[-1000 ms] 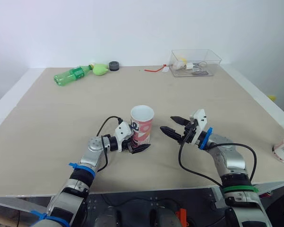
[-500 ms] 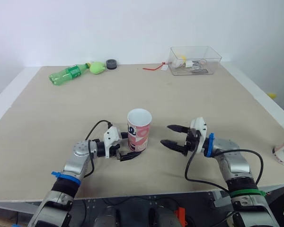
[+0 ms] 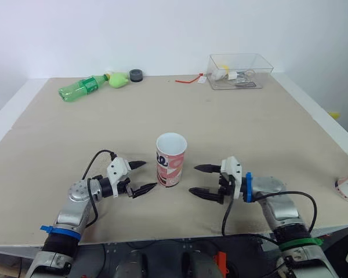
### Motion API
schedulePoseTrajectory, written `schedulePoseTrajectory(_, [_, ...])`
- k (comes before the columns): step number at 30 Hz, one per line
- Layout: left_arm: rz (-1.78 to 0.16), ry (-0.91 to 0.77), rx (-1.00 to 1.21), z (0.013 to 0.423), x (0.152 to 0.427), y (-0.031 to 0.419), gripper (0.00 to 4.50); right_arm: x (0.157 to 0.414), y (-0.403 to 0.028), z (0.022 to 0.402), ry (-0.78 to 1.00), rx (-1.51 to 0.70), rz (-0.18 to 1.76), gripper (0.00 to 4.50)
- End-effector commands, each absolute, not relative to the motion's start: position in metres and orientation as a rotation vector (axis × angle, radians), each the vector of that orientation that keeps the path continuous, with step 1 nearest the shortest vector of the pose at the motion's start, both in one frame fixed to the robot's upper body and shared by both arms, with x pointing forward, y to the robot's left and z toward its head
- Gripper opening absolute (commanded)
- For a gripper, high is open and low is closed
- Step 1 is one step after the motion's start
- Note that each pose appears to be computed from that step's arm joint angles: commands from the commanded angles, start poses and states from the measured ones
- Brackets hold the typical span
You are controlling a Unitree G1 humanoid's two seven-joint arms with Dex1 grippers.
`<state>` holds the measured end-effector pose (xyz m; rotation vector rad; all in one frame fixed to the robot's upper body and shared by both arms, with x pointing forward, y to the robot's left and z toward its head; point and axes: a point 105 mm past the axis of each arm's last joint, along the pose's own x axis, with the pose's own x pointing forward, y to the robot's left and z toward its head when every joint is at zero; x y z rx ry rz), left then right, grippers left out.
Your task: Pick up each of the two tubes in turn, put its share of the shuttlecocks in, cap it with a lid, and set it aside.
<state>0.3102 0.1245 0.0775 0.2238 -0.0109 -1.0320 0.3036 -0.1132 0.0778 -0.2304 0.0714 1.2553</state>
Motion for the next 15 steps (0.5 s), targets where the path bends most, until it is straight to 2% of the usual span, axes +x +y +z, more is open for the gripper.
schedulePoseTrajectory(1, [-1.02, -0.064, 0.241, 0.091, 0.306, 0.129, 4.5, 0.302, -0.102, 0.088, 0.015, -0.253, 1.272, 4.46])
schedulePoseTrajectory(15, [-1.039, -0.045, 0.246, 0.093, 0.272, 0.137, 4.5, 0.304, -0.078, 0.085, 0.013, -0.228, 1.307, 4.46])
